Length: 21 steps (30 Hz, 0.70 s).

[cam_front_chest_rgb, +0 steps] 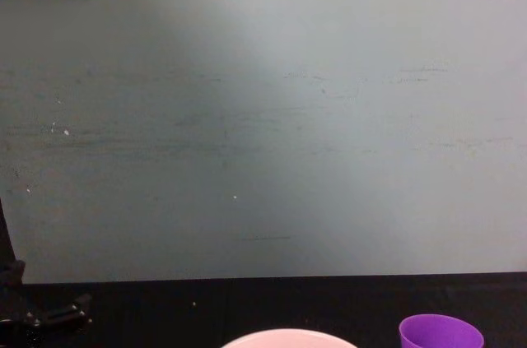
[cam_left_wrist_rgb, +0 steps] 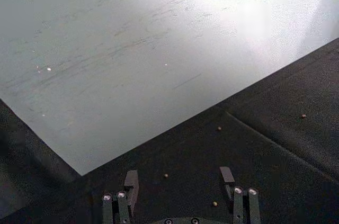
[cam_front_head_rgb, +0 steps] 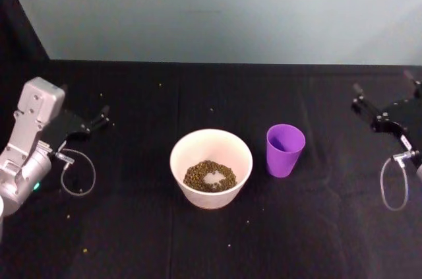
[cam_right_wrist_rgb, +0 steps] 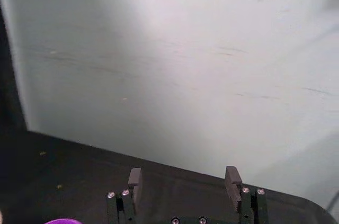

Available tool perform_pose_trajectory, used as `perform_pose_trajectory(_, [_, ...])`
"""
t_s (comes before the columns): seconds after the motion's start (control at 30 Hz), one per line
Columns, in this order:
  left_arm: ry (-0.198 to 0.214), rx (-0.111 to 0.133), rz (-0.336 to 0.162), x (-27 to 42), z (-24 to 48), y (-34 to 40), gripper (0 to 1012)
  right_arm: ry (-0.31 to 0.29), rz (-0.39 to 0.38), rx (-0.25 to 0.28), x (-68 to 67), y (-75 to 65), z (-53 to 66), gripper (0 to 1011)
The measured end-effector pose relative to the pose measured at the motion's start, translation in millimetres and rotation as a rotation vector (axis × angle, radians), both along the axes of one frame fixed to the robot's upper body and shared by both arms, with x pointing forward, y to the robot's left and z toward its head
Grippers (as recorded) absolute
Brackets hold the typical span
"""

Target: Pick up the cup and pour the mung beans from the cup into the bowl.

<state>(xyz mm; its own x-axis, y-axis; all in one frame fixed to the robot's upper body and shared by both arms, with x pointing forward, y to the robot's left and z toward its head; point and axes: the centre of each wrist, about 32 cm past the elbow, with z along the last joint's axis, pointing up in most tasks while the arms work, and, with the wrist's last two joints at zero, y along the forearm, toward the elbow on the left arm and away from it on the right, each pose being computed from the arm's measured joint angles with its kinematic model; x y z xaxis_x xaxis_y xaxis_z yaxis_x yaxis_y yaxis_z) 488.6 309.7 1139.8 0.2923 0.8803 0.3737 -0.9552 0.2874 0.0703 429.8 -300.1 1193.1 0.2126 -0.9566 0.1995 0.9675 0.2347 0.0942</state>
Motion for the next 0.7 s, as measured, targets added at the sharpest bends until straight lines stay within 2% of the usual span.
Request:
perform_pose_trajectory(0.07, [0.000, 0.000, 0.000, 0.0, 0.0, 0.0, 1000, 0.000, -0.035, 0.013, -0.3, 0.1, -1.8, 1003])
perform_pose_trajectory(0.33, [0.000, 0.000, 0.000, 0.0, 0.0, 0.0, 1000, 0.033, -0.059, 0.031, 4.3, -2.5, -12.2, 1003])
perform_pose_trajectory(0.7, [0.000, 0.000, 0.000, 0.0, 0.0, 0.0, 1000, 0.029, -0.055, 0.029, 3.9, -2.2, -10.6, 1003])
